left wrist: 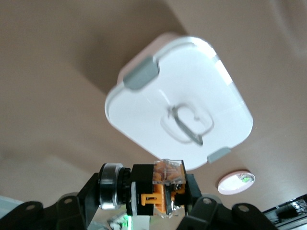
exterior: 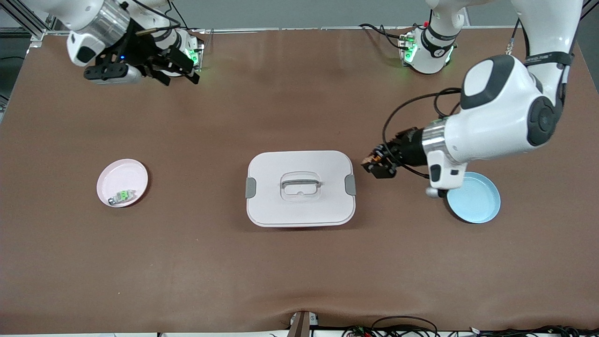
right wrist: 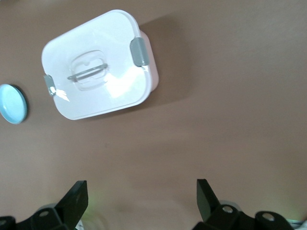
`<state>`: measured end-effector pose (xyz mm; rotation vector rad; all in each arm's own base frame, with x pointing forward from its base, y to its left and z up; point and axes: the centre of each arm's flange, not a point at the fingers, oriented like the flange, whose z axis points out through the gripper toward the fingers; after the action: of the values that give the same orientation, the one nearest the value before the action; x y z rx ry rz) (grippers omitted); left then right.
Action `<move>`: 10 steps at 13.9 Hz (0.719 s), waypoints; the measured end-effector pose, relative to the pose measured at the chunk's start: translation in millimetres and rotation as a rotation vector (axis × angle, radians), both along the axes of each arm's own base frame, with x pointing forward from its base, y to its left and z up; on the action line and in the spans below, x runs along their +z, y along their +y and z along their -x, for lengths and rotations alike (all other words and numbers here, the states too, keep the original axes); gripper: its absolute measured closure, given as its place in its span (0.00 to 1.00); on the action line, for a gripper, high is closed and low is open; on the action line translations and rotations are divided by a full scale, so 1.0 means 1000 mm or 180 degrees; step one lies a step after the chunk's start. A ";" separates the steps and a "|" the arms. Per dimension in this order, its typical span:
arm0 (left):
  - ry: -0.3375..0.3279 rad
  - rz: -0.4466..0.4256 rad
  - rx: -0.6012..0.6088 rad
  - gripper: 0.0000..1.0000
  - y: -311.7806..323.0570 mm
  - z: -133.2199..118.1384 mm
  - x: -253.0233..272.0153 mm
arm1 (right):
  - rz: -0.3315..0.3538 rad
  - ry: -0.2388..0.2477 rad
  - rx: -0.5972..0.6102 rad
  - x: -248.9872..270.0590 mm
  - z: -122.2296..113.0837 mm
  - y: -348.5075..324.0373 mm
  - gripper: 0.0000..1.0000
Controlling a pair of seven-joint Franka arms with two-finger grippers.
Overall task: Transfer orange switch to right arm and place
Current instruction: 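Lift the switch with the left gripper while the right gripper approaches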
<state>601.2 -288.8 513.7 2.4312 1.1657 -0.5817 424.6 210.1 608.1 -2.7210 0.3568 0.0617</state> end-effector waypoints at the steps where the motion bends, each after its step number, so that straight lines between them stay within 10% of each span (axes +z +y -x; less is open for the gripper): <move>1: 0.0089 0.0015 0.0044 0.28 -0.016 0.009 0.003 | -0.0072 -0.0019 -0.0131 0.000 0.005 0.014 0.00; 10: 0.0627 0.0494 0.0187 0.28 -0.113 0.054 0.007 | -0.0748 -0.0479 -0.0892 -0.030 0.029 0.134 0.00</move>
<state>547.0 -401.5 520.6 2.2414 1.2148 -0.8755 395.8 343.8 578.6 -2.4029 0.6386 -0.1673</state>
